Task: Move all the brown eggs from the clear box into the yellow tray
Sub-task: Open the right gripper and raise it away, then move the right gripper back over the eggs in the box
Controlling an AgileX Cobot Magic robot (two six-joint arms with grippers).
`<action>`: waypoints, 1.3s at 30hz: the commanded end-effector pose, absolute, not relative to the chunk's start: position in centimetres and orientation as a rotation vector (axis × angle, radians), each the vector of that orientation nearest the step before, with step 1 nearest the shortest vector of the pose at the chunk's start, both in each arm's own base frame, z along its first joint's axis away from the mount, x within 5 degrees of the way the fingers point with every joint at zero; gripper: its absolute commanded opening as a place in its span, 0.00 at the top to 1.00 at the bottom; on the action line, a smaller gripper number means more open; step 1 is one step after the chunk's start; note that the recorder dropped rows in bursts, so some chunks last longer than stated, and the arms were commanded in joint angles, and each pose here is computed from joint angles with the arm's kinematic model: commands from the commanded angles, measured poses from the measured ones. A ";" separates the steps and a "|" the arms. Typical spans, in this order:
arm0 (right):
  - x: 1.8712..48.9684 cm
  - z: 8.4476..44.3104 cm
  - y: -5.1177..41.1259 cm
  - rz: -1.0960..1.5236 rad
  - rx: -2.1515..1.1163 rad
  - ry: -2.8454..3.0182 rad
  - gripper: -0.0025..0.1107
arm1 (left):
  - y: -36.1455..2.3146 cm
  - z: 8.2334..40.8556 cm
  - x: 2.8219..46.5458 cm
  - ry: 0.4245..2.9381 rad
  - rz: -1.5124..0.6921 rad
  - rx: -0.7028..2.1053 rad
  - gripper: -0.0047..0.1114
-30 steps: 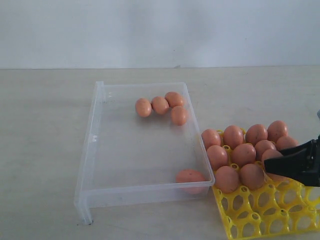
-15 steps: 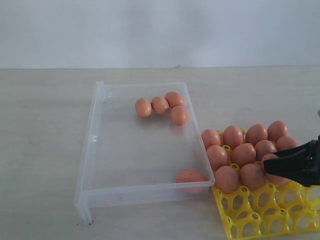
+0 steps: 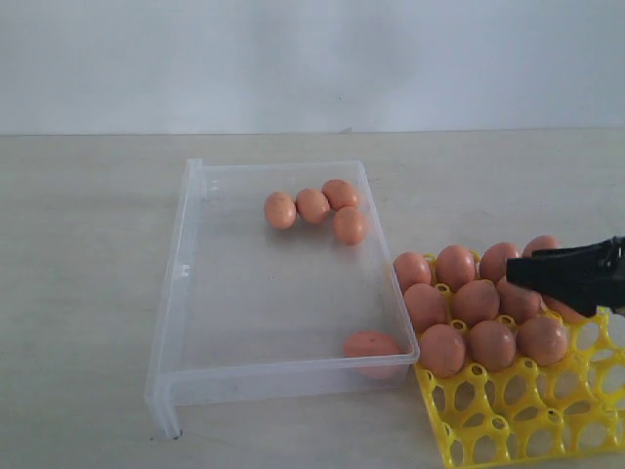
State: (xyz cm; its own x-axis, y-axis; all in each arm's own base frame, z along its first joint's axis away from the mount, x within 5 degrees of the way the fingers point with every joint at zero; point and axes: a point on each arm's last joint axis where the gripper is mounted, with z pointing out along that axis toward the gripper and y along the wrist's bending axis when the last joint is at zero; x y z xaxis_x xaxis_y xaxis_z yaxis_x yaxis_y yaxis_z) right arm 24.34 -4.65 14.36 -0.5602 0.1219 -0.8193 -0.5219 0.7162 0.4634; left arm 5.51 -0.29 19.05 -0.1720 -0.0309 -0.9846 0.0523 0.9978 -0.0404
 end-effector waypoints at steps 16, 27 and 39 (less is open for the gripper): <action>27.8 28.8 5.0 0.693 -0.715 1.566 0.97 | -0.3 19.1 5.5 1.734 -0.072 0.014 0.92; 31.4 33.2 16.5 -0.119 -0.759 1.678 0.97 | -0.3 19.1 5.5 1.734 -0.072 0.014 0.92; 36.2 25.7 19.6 -0.592 -1.064 2.510 0.97 | -0.3 19.1 5.5 1.734 -0.072 0.014 0.92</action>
